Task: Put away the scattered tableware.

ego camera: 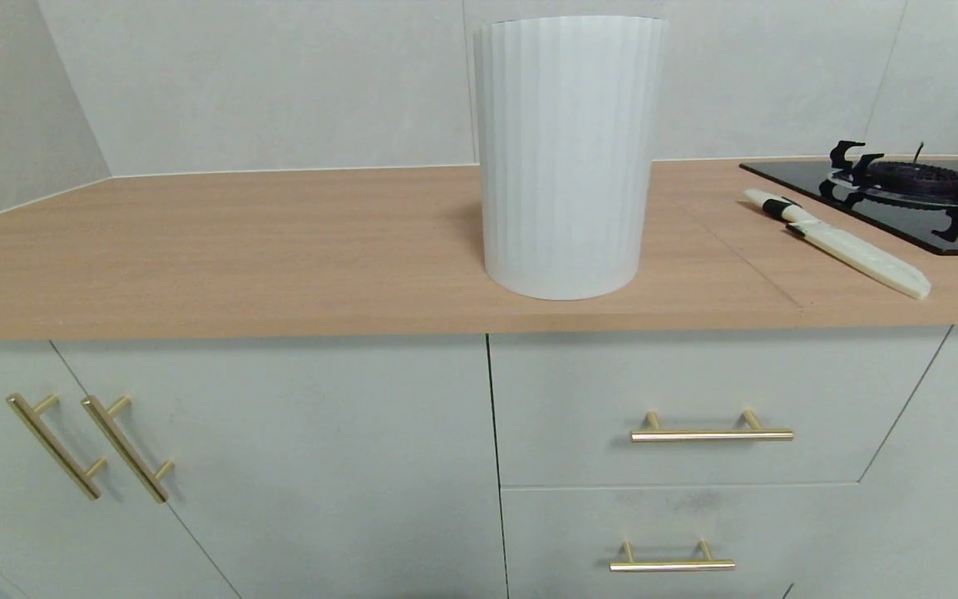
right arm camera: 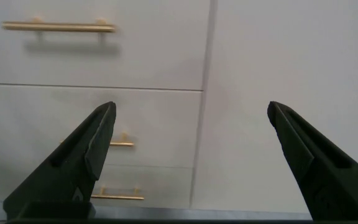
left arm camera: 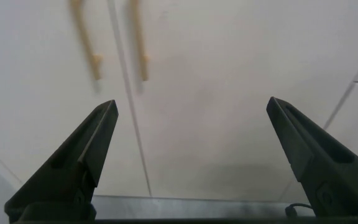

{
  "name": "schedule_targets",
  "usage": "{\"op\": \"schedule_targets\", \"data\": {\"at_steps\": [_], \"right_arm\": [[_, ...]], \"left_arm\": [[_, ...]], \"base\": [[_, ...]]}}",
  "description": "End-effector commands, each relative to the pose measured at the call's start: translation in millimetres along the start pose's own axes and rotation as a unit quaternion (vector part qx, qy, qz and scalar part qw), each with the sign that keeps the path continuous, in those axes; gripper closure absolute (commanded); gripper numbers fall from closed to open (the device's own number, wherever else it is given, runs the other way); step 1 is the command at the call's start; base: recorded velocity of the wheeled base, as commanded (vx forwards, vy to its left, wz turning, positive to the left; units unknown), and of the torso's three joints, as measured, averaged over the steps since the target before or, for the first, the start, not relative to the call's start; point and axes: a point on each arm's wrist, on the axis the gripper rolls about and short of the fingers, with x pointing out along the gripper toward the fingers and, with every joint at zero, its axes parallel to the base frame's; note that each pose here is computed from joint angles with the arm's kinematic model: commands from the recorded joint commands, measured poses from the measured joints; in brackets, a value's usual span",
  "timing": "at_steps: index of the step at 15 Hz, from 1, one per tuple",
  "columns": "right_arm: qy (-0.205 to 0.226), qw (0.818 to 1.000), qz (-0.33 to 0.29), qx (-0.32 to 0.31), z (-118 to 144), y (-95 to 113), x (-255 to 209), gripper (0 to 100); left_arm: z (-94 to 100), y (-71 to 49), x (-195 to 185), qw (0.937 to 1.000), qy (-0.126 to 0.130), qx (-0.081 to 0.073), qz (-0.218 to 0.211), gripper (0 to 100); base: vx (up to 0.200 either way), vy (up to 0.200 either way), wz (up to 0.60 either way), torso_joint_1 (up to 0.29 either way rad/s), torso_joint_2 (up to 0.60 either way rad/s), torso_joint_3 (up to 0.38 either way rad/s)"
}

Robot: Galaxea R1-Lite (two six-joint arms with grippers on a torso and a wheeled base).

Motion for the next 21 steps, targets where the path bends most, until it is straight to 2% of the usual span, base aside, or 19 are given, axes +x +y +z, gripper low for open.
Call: {"op": "schedule_targets", "data": {"at_steps": [1, 12, 16, 21], "right_arm": [[0.000, 1.000, 0.000, -0.001, 0.1, 0.0, 0.1, 0], [0.002, 1.000, 0.004, -0.008, -0.2, 0.2, 0.1, 0], [0.002, 1.000, 0.004, -0.008, -0.2, 0.2, 0.1, 0], [0.002, 1.000, 0.004, -0.008, -0.2, 0.2, 0.1, 0]], "left_arm": [[0.0, 0.0, 0.0, 1.0000, 0.000, 0.000, 0.000, 0], [0.0, 0.0, 0.0, 1.0000, 0.000, 0.000, 0.000, 0], [0.0, 0.0, 0.0, 1.0000, 0.000, 0.000, 0.000, 0], [0.0, 0.0, 0.0, 1.0000, 0.000, 0.000, 0.000, 0]], "base": [[0.000, 0.000, 0.00, 0.000, 0.00, 0.000], [0.000, 0.000, 0.00, 0.000, 0.00, 0.000], [0.000, 0.000, 0.00, 0.061, -0.23, -0.243], [0.000, 0.000, 0.00, 0.174, -0.51, -0.292]]}}
